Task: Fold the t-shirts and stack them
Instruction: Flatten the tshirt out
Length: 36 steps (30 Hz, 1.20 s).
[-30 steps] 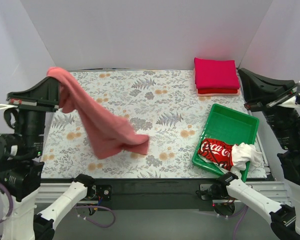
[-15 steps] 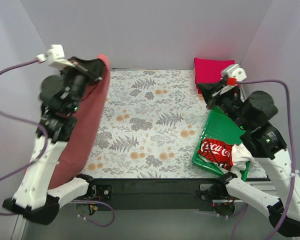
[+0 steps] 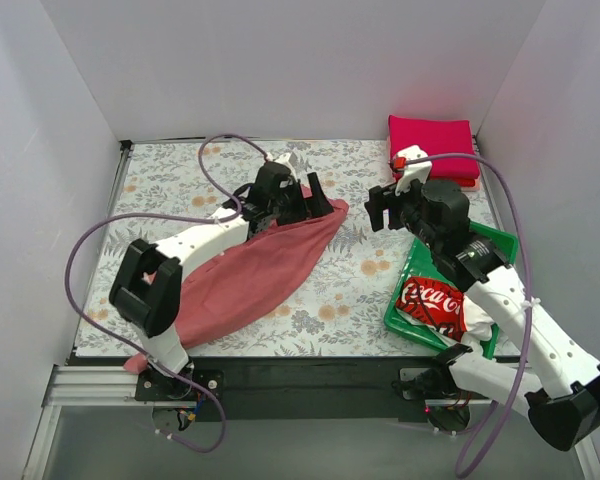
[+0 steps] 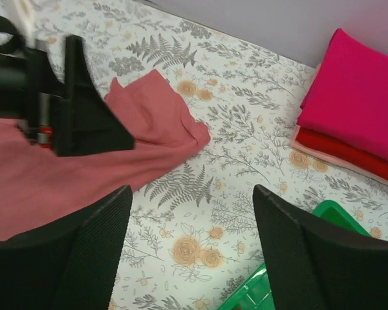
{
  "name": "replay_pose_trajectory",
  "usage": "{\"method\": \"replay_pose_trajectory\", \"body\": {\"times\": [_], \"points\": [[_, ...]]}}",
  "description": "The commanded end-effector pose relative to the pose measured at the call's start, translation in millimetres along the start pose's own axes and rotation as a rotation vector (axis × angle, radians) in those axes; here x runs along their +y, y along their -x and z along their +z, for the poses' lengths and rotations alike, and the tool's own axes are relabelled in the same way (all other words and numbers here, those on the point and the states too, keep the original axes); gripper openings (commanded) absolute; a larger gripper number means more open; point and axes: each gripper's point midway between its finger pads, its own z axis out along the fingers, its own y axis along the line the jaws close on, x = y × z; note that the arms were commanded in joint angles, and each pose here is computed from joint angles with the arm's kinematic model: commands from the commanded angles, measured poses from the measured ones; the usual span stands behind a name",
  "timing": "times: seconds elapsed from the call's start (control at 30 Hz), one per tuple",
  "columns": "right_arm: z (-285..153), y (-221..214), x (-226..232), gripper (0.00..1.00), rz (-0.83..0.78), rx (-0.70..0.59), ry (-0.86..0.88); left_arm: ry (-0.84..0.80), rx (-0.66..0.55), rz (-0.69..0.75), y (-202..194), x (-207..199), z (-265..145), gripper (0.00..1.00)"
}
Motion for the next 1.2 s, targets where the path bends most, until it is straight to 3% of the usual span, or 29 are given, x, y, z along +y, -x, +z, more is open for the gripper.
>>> {"method": "replay_pose_trajectory", "body": {"times": [0.0, 0.03, 0.13, 0.2, 0.27, 0.3, 0.37, 0.53, 0.7, 0.97, 1.0, 1.07, 1.1, 1.17], "points": [[15, 4, 2, 0.83, 0.013, -0.038, 0.004, 0.071, -0.312, -0.016, 69, -10, -88, 0.97], [19, 1, 7, 0.92, 0.012, -0.033, 0.027, 0.154, -0.307, -0.052, 52, 16, -93, 0.97], [41, -7, 32, 0.98, 0.009, -0.014, 0.157, 0.364, -0.430, -0.228, 42, 66, -144, 0.97], [62, -14, 52, 0.98, 0.011, 0.010, 0.262, 0.535, -0.428, -0.381, 1, 118, -162, 0.97], [91, -36, 66, 0.98, 0.013, 0.084, 0.318, 0.567, -0.419, -0.441, -28, 138, -181, 0.97], [100, -26, 78, 0.98, 0.036, 0.077, 0.377, 0.601, -0.400, -0.468, -43, 148, -189, 0.97], [134, -58, 96, 0.98, 0.061, 0.179, 0.445, 0.564, -0.400, -0.500, -54, 147, -201, 0.98], [194, -73, 140, 0.98, 0.126, 0.258, 0.599, 0.627, -0.412, -0.567, -85, 173, -219, 0.98], [232, -135, 148, 0.98, 0.178, 0.398, 0.553, 0.651, -0.411, -0.547, -83, 175, -223, 0.98], [199, -217, 104, 0.98, 0.216, 0.586, 0.330, 0.698, -0.382, -0.504, -76, 177, -209, 0.98], [181, -243, 97, 0.98, 0.235, 0.652, 0.301, 0.689, -0.385, -0.500, -72, 175, -206, 0.98], [163, -247, 79, 0.98, 0.297, 0.668, 0.252, 0.702, -0.379, -0.486, -69, 175, -203, 0.98], [140, -275, 73, 0.98, 0.318, 0.737, 0.222, 0.698, -0.384, -0.485, -66, 174, -201, 0.98], [118, -278, 56, 0.98, 0.371, 0.742, 0.153, 0.702, -0.378, -0.470, -64, 176, -198, 0.98]]}}
